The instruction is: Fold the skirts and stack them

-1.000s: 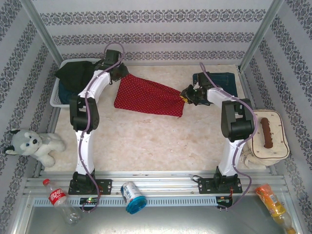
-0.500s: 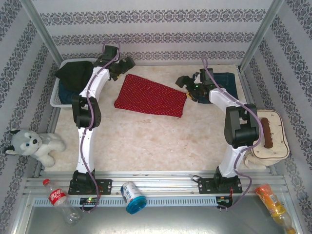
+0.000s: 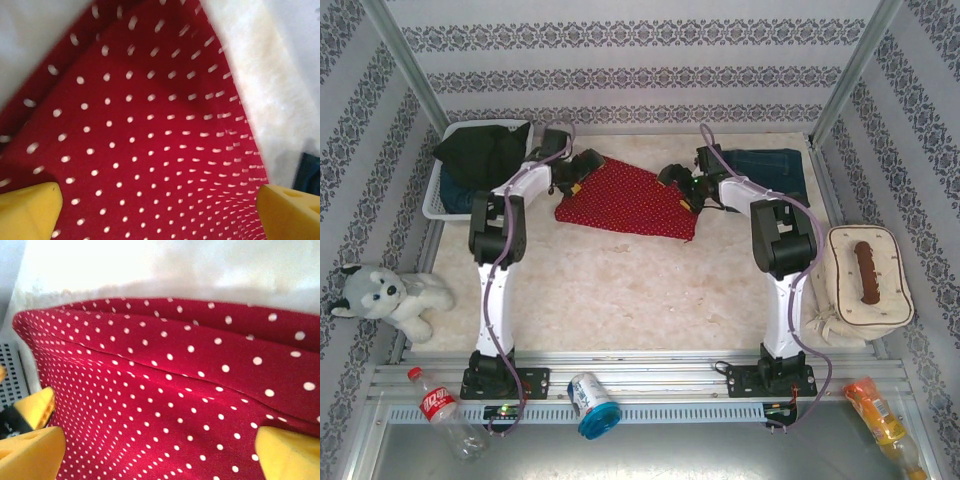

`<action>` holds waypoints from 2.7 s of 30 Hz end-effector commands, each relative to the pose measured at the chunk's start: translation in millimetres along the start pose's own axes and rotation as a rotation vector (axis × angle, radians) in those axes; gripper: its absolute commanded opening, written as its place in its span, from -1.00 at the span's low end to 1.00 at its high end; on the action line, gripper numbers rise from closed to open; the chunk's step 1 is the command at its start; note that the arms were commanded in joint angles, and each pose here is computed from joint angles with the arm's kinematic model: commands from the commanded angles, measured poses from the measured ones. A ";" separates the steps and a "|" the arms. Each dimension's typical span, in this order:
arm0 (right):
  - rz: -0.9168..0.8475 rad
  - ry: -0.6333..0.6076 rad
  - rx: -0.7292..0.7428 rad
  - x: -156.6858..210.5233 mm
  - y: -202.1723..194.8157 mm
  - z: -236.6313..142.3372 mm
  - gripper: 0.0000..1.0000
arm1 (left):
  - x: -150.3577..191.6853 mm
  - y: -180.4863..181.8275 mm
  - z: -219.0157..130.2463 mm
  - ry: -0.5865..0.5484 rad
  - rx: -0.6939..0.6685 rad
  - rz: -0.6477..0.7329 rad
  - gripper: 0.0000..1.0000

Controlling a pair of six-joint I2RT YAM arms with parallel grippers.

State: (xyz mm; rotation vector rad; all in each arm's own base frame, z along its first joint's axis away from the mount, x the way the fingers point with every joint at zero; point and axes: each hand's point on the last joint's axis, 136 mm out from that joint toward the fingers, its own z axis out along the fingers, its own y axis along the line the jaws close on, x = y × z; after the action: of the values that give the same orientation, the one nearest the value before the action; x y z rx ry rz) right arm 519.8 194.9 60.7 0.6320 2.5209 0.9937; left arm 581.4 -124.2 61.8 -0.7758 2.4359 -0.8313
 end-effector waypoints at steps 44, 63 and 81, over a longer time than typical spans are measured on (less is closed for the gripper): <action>-0.092 0.238 0.108 155.2 -30.6 -58.5 0.95 | 183.7 63.1 -123.5 -0.007 -0.177 -0.005 1.00; -0.251 0.164 0.044 117.9 16.4 -77.4 0.95 | 163.4 22.2 -152.2 -0.038 -0.119 0.043 1.00; -0.053 0.197 0.003 58.3 11.9 5.4 0.95 | 64.4 49.9 -57.6 -0.170 -0.243 0.021 1.00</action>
State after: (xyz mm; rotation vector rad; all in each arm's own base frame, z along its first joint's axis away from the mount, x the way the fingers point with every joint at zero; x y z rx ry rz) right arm 469.7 240.0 59.5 0.4250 2.7013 1.0388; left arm 475.8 -121.7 56.2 -0.8443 2.4500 -0.5475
